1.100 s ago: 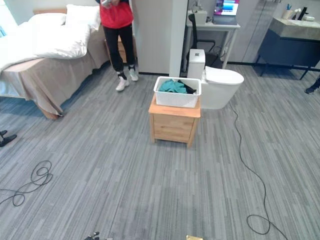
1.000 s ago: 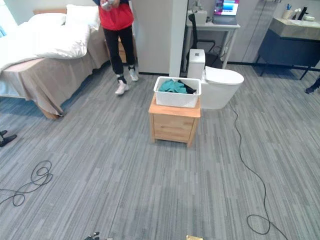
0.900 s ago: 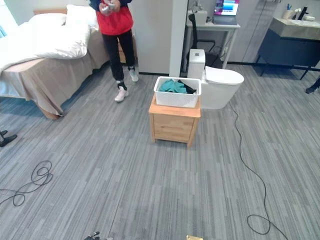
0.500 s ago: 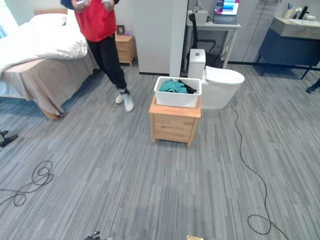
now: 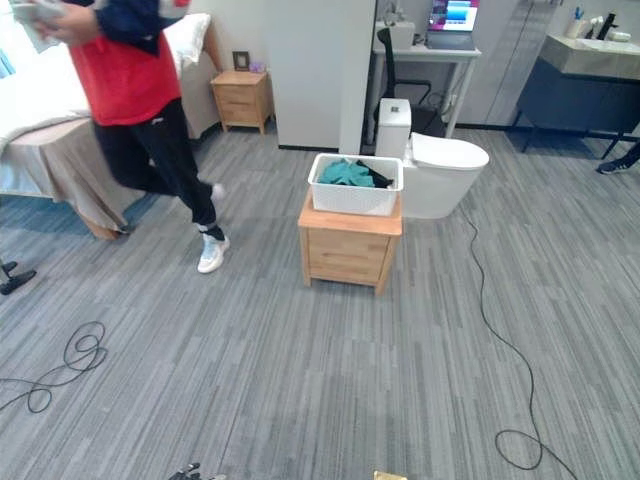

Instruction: Grab the laundry basket,head to the washer,open it,put in the laundry and shut it.

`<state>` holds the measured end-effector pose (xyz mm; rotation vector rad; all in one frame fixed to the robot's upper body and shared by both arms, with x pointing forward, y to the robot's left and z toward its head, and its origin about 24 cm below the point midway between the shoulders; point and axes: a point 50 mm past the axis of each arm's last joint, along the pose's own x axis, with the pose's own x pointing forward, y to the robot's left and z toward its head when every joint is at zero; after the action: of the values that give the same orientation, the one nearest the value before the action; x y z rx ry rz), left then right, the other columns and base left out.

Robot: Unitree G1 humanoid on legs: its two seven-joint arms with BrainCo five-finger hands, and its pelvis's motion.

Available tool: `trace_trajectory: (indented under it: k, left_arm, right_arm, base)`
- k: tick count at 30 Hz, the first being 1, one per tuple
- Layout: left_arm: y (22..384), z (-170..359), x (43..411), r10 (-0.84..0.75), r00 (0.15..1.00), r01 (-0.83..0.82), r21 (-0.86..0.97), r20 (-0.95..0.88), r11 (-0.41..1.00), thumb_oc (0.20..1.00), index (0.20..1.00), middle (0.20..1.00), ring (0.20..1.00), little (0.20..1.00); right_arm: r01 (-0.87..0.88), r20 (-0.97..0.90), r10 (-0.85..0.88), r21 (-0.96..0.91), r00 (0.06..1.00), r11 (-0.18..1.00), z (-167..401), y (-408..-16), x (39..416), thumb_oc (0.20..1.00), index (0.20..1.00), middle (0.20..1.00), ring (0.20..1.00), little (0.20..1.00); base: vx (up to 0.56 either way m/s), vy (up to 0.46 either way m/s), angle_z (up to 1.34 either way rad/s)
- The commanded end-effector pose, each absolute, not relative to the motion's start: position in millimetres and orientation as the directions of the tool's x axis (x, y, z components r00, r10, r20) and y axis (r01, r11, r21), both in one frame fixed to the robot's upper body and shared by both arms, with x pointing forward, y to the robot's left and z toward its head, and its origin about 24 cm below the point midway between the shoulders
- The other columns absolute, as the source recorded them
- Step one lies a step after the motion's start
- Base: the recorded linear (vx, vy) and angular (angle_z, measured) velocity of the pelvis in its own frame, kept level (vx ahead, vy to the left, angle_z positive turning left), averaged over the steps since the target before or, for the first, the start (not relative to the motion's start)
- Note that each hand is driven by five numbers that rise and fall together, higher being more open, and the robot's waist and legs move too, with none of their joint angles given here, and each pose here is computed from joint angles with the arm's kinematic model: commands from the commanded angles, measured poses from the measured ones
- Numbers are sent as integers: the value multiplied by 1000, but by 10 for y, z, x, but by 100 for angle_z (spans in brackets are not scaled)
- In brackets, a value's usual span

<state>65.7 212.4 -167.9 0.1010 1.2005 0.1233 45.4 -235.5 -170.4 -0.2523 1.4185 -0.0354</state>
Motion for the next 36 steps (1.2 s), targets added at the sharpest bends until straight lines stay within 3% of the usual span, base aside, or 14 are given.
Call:
trace_trajectory:
  k: [1, 19, 22, 24, 32, 36]
  left_arm:
    - [1982, -1666, 877, 110, 417, -33, 106, -902, 994, 1000, 1000, 1000, 1000, 1000]
    - [1955, -1638, 980, 87, 447, -48, 73, -890, 996, 1000, 1000, 1000, 1000, 1000]
    - [1975, -1634, 960, 82, 451, -32, 76, -889, 997, 1000, 1000, 1000, 1000, 1000]
    - [1992, -1670, 821, 88, 405, -4, 95, -910, 995, 1000, 1000, 1000, 1000, 1000]
    - [2066, -1653, 855, 99, 412, 5, 111, -906, 994, 1000, 1000, 1000, 1000, 1000]
    - [2042, -1614, 1031, 91, 455, 6, 106, -886, 994, 1000, 1000, 1000, 1000, 1000]
  right_arm:
    - [-154, -987, -139, -150, 77, 977, -1743, -2245, 293, 1000, 1000, 1000, 1000, 1000]
    - [-159, -978, -181, -196, 105, 968, -1699, -2383, 453, 1000, 1000, 1000, 1000, 1000]
    - [-61, -972, -209, -216, 105, 974, -1675, -2485, 438, 1000, 1000, 1000, 1000, 1000]
    - [55, -966, -242, -238, 92, 970, -1651, -2601, 331, 1000, 1000, 1000, 1000, 1000]
    - [159, -960, -261, -243, 99, 957, -1632, -2666, 331, 1000, 1000, 1000, 1000, 1000]
    - [243, -971, -238, -233, -11, 941, -1636, -2678, -37, 1000, 1000, 1000, 1000, 1000]
  base:
    - [0, 0, 0]
    - [27, 90, -5]
    - [104, 363, -11]
    - [261, 129, 27]
    - [173, -64, 66]
    - [610, -291, 46]
